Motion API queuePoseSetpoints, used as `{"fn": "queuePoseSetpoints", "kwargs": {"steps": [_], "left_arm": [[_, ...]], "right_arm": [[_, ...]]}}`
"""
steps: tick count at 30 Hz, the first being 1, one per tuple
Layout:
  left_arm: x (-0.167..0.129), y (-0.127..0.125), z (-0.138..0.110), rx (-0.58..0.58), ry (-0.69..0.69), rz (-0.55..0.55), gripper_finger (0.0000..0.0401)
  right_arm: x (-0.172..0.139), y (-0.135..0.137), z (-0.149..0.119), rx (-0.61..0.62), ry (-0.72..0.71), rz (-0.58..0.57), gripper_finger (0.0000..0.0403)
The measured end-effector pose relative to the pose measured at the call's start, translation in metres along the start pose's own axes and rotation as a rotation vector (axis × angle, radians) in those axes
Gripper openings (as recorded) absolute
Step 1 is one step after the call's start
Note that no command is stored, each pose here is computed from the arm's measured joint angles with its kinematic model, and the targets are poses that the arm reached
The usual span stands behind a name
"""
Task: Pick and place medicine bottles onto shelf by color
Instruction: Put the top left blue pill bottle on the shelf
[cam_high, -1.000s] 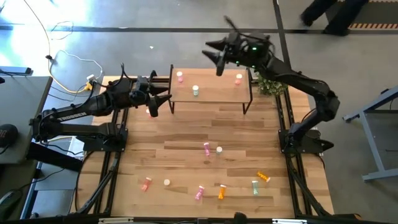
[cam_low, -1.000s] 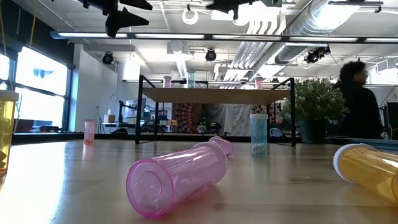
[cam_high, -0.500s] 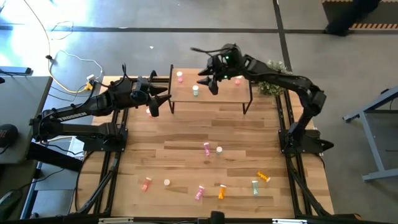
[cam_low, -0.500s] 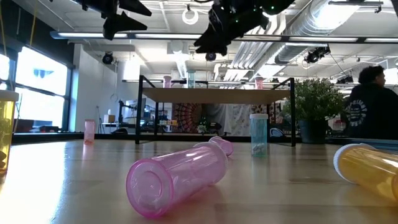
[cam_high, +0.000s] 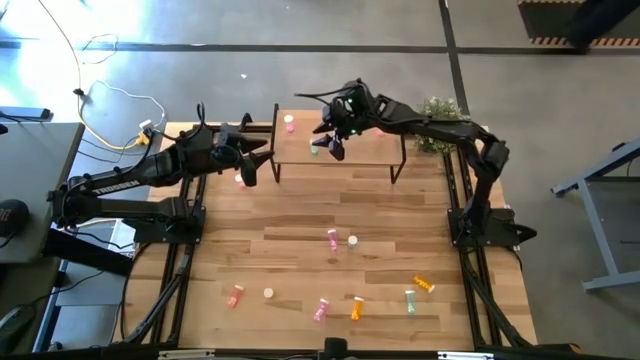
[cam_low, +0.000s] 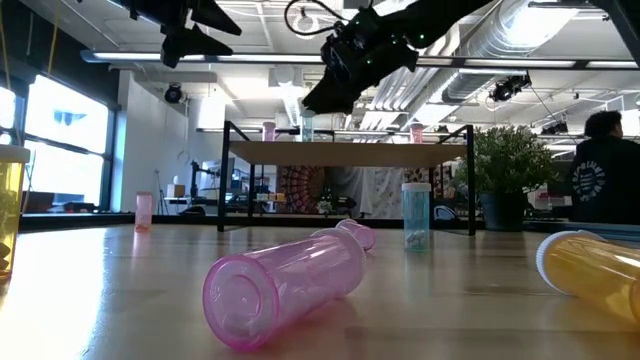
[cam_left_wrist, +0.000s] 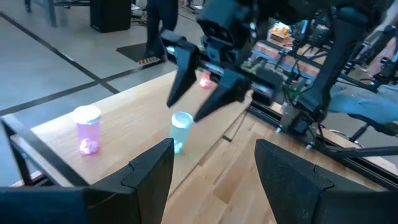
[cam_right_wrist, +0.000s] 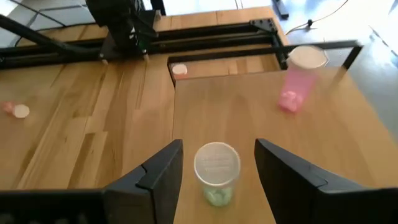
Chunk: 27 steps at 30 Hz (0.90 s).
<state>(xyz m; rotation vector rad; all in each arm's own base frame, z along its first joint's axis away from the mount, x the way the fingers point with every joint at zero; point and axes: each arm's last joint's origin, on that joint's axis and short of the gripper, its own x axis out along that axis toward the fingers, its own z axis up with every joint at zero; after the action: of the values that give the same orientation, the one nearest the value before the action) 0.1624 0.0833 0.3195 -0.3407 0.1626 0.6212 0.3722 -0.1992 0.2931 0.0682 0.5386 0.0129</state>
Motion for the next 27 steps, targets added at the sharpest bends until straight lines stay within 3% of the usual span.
{"fn": "queuePoseSetpoints", "kwargs": {"steps": [11,20,27], "left_arm": [[0.0,0.001,-0.001,0.001,0.006,0.012,0.0215],[0.0,0.001,-0.001,0.002,0.005,0.033,0.0215],[0.0,0.001,-0.001,0.009,0.003,0.038,0.0215]], "right_arm": [[0.011,-0.003,-0.008,-0.023,0.036,-0.02,0.0187],[0.011,-0.006,-0.009,-0.025,0.044,-0.054,0.0125],[0.009,-0.011,-0.009,-0.029,0.05,-0.138,0.0117]]}}
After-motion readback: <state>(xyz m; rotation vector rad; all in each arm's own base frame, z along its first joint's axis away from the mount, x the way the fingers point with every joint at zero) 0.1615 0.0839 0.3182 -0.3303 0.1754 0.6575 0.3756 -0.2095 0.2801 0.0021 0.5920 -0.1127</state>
